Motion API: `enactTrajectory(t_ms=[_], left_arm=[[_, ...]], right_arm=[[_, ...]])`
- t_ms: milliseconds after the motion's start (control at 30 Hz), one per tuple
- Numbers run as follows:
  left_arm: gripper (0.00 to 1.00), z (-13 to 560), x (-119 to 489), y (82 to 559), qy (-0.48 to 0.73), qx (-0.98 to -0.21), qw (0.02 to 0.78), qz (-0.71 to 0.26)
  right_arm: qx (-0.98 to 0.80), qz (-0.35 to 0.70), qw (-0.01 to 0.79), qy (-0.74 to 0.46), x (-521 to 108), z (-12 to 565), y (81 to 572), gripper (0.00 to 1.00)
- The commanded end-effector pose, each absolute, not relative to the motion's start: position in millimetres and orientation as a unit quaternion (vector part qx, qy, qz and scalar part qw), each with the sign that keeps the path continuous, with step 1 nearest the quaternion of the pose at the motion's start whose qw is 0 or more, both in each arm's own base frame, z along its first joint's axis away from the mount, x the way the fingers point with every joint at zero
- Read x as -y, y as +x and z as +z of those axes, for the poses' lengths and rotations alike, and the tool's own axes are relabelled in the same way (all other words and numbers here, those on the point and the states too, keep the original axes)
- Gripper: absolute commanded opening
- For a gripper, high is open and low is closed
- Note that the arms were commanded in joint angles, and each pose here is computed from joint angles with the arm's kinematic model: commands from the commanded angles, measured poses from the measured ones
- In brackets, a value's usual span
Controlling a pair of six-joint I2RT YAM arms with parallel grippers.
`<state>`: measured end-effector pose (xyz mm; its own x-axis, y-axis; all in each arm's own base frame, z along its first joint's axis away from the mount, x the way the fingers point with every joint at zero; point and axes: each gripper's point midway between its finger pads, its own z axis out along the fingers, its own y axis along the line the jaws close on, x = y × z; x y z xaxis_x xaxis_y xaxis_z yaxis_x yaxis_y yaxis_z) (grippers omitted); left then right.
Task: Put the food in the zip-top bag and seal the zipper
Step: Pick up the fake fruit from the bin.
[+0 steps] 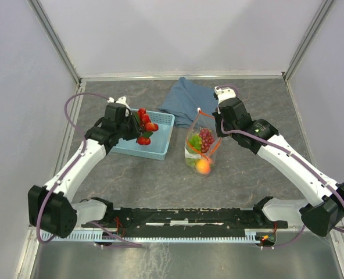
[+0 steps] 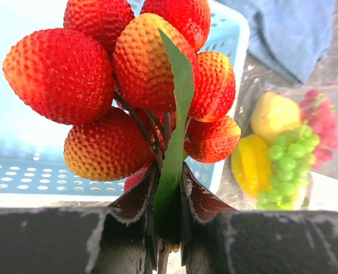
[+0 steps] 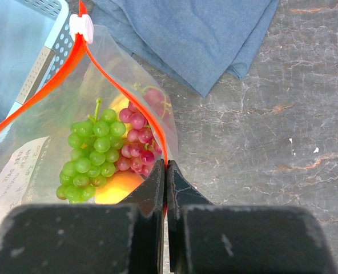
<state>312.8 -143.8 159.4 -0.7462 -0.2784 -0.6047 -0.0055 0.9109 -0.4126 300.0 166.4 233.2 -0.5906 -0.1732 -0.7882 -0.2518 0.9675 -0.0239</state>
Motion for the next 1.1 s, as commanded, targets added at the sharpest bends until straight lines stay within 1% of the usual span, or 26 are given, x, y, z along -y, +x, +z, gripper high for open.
enactTrajectory(t_ms=[0, 233, 433, 600, 767, 967, 1067], left_arm=[[0.03, 233.9, 151.3, 321.2, -0.061, -0.868, 0.438, -0.226], [0.03, 302.1, 178.3, 301.8, -0.01, -0.826, 0.507, -0.248], [0.03, 345.3, 213.0, 280.8, 0.025, -0.791, 0.543, -0.283], [0.03, 365.9, 240.2, 268.7, 0.044, -0.772, 0.555, -0.308], [0.03, 386.3, 271.4, 258.3, 0.047, -0.742, 0.566, -0.356], [0.03, 392.8, 305.9, 252.8, 0.025, -0.723, 0.568, -0.394], [0.03, 394.7, 321.3, 249.4, 0.025, -0.717, 0.573, -0.397]], right_arm=[[-0.881, 0.057, 0.456, -0.108, -169.9, 243.5, 305.9, 0.01], [-0.882, 0.06, 0.456, -0.104, -170.1, 243.9, 305.1, 0.01], [-0.882, 0.064, 0.457, -0.098, -170.7, 244.5, 304.9, 0.02], [-0.881, 0.073, 0.457, -0.093, -173.3, 245.4, 304.6, 0.01], [-0.88, 0.081, 0.46, -0.086, -174.9, 248.3, 304.4, 0.02], [-0.877, 0.091, 0.465, -0.073, -175.8, 251.8, 303.9, 0.02], [-0.877, 0.096, 0.466, -0.07, -176.9, 253.2, 303.3, 0.01]])
